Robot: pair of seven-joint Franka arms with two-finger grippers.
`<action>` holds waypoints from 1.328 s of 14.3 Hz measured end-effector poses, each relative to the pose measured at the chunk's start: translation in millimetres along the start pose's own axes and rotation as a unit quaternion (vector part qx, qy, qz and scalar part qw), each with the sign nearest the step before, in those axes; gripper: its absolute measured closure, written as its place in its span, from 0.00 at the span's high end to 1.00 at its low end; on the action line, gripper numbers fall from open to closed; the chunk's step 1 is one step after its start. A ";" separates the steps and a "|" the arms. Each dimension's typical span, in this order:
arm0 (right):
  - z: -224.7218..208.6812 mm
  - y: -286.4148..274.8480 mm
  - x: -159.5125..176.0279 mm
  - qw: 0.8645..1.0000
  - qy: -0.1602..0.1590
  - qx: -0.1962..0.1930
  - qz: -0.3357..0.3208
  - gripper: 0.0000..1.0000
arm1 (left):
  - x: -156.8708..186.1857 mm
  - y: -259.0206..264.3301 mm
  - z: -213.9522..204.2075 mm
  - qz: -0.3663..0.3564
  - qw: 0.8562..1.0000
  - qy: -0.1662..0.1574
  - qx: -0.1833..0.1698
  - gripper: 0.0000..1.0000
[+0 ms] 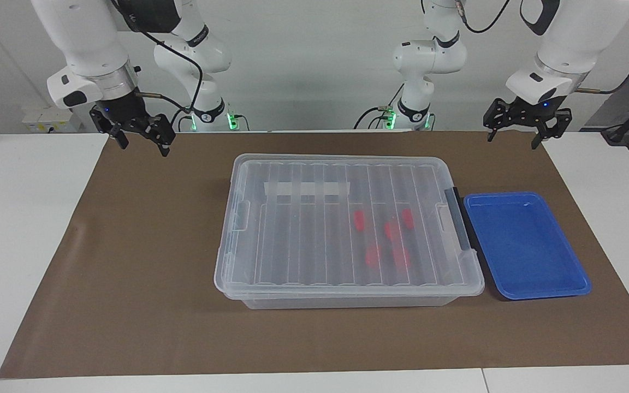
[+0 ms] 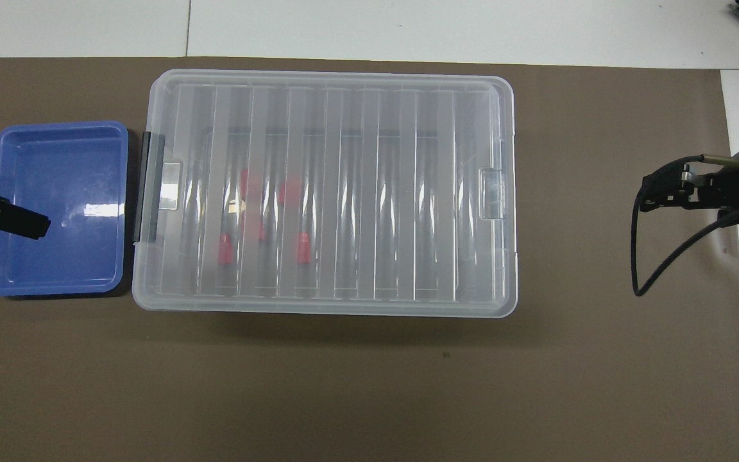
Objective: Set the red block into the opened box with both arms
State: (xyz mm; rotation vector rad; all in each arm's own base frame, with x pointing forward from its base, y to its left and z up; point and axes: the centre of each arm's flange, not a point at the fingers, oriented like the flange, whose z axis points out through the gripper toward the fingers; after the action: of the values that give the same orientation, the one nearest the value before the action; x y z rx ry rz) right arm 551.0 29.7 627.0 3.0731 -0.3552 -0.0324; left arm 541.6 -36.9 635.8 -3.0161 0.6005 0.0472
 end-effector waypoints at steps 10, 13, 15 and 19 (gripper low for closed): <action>5.4 3.1 -5.5 1.000 -0.010 -0.004 0.001 1.00 | 1.4 3.6 -1.2 -0.002 0.999 0.014 -0.031 1.00; 4.0 3.6 -8.1 1.000 -0.009 -0.004 0.001 1.00 | 1.3 3.4 -1.2 -0.002 0.999 0.014 -0.032 1.00; 3.3 3.7 -8.5 1.000 -0.008 -0.004 0.001 1.00 | 1.4 3.6 -1.2 -0.002 0.999 0.014 -0.032 1.00; 3.1 2.5 -9.0 1.000 -0.008 -0.004 -0.009 1.00 | 1.7 4.4 -1.2 -0.001 0.999 0.014 -0.032 1.00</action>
State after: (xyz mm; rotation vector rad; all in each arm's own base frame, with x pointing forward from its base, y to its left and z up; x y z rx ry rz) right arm 541.6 29.2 624.2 3.0705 -0.3274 -0.0589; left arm 541.5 -41.7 636.7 -3.0847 0.6099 0.0242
